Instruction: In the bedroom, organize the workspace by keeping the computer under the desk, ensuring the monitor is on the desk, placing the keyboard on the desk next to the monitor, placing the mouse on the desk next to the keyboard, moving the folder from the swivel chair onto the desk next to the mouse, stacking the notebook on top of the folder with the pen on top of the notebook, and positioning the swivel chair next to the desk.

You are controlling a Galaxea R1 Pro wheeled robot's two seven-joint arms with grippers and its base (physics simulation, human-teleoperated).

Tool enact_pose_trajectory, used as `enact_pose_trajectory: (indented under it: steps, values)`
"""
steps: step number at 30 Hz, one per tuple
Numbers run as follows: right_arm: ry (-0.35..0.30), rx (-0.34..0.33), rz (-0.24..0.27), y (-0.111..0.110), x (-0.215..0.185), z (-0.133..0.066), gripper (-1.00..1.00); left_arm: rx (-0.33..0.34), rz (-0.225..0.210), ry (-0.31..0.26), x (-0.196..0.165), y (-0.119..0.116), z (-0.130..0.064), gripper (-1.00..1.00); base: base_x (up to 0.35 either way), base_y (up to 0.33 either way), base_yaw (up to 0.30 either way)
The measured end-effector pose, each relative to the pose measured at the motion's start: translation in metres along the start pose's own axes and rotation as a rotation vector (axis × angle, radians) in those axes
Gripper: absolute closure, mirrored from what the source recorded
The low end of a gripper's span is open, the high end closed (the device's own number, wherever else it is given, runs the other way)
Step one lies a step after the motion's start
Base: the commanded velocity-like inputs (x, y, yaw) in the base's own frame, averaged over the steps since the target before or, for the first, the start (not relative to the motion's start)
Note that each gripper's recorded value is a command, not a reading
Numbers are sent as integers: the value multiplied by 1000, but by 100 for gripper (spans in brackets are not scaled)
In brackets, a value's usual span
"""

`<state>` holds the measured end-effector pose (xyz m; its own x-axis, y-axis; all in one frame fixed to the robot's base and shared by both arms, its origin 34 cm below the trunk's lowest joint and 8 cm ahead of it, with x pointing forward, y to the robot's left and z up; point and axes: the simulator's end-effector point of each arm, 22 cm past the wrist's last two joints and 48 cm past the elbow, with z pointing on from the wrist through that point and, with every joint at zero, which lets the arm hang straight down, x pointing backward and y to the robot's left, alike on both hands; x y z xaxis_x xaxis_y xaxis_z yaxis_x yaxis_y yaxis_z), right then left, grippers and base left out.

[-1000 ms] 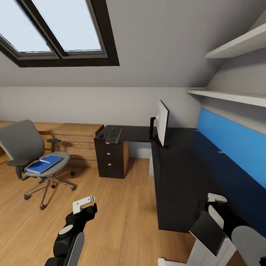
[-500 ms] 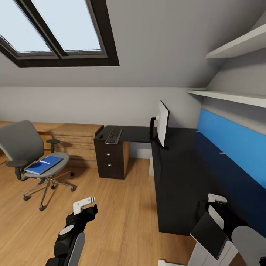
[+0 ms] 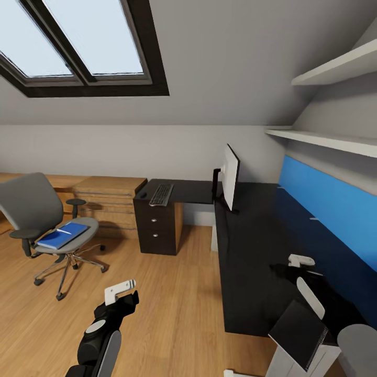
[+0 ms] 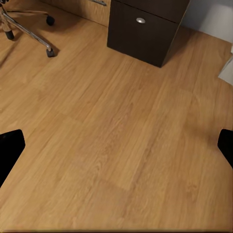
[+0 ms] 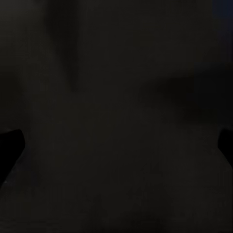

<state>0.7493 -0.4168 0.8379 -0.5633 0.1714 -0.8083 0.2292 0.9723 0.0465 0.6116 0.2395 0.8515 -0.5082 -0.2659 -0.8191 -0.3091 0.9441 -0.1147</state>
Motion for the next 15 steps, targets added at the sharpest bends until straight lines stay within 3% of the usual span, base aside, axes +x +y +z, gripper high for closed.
enact_pose_trajectory:
  steps: [11,15]
  values:
    - [-21,-176,-28,64,10,-59,-100,1,4,4,2,-1,1,-100,0,0,0]
    - [-22,-235,30,74,12,-83,-100,1,4,5,3,-1,1,-100,0,0,0]
